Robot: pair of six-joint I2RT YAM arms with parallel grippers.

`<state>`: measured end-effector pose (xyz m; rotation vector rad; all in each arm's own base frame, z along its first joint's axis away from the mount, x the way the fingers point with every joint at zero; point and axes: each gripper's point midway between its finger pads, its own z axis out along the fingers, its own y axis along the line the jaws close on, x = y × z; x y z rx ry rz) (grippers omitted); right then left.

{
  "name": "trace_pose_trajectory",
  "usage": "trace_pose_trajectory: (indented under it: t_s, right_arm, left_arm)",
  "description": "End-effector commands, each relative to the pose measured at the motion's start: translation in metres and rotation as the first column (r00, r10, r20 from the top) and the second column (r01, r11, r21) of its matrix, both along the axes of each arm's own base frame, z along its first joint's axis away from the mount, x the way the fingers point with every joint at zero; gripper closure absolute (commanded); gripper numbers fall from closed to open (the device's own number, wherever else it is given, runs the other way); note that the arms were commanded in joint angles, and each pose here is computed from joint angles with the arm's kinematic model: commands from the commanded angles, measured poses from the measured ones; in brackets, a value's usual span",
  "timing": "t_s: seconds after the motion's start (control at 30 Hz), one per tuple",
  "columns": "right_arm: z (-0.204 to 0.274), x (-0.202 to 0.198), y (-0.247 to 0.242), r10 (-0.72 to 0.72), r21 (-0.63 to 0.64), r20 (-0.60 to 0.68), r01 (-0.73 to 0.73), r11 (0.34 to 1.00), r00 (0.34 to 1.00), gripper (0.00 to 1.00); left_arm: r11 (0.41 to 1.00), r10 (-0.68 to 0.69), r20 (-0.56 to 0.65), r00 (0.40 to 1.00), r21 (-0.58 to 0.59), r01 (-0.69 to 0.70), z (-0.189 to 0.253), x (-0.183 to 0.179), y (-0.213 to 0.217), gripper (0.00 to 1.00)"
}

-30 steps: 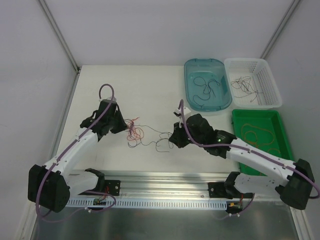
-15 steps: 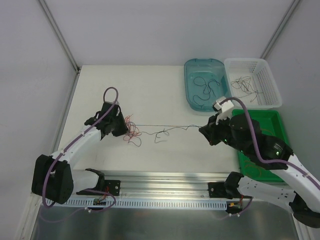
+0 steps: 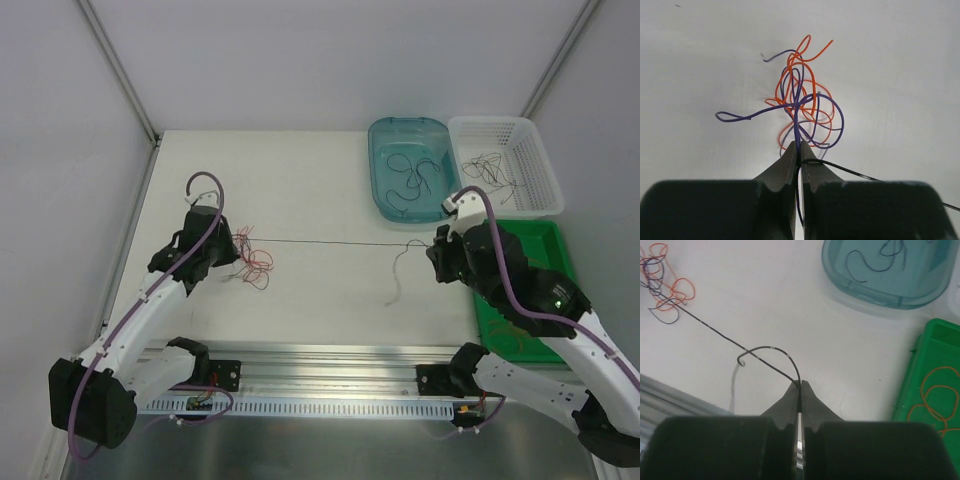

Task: Untangle the cables

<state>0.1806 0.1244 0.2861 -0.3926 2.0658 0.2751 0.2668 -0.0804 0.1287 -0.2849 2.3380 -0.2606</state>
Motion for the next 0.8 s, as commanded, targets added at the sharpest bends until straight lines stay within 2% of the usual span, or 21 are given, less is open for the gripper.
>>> trace_pose_trajectory:
  t_s: [0.0,0.03,0.1,0.17,0.23,0.27,0.33,0.4,0.5,0.6,0.63,0.77]
  right_arm:
    - [0.058,0.005,-0.066,-0.209,-0.028,0.176,0.217,0.976,0.962,0.99]
    - [0.065,0.006,-0.070,-0.194,-0.063,0.203,0.210,0.976,0.960,0.99]
    - [0.078,0.007,-0.071,-0.174,-0.071,0.233,0.195,0.978,0.957,0.99]
    - [0.086,0.009,-0.064,-0.145,-0.063,0.236,0.164,0.984,0.961,0.99]
    - [0.080,0.009,-0.044,-0.078,-0.040,0.197,0.088,0.995,0.977,0.99]
    - [0.075,0.009,-0.038,-0.061,-0.028,0.180,0.067,0.997,0.982,0.99]
    - [0.063,0.010,-0.019,-0.014,0.014,0.144,0.012,1.000,0.990,0.99]
    - [0.060,0.012,-0.009,-0.002,0.050,0.135,-0.005,0.999,0.991,0.99]
    - [0.060,0.012,-0.002,0.018,0.063,0.124,-0.026,0.998,0.992,0.99]
    - [0.070,0.011,-0.001,0.032,0.068,0.142,-0.042,0.997,0.989,0.99]
    - [0.073,0.011,-0.001,0.040,0.060,0.147,-0.049,0.997,0.988,0.99]
    - [0.095,0.008,-0.005,0.049,0.058,0.179,-0.060,0.997,0.983,0.99]
  left_arm:
    - [0.925,0.187,0.043,0.981,0.330,-0.191,0.009,-0.001,0.075,1.00]
    - [0.892,0.212,0.068,0.975,0.394,-0.222,0.016,0.000,0.088,1.00]
    - [0.859,0.226,0.093,0.970,0.450,-0.244,0.026,0.003,0.098,1.00]
    - [0.862,0.192,0.109,0.975,0.457,-0.221,0.038,0.008,0.096,1.00]
    - [0.897,0.125,0.109,0.986,0.412,-0.159,0.045,0.014,0.082,1.00]
    - [0.933,0.054,0.091,0.994,0.351,-0.083,0.042,0.015,0.064,0.99]
    - [0.960,-0.019,0.082,0.996,0.281,-0.005,0.039,0.013,0.046,0.92]
    - [0.977,-0.099,0.060,0.993,0.196,0.086,0.032,0.006,0.025,0.85]
    - [0.983,-0.143,0.028,0.989,0.119,0.138,0.017,-0.008,0.011,0.79]
    - [0.986,-0.139,-0.002,0.990,0.092,0.138,0.002,-0.018,0.009,0.62]
    - [0.987,-0.134,-0.004,0.991,0.084,0.134,0.000,-0.020,0.009,0.46]
    - [0.990,-0.114,-0.003,0.993,0.087,0.114,-0.001,-0.021,0.012,0.30]
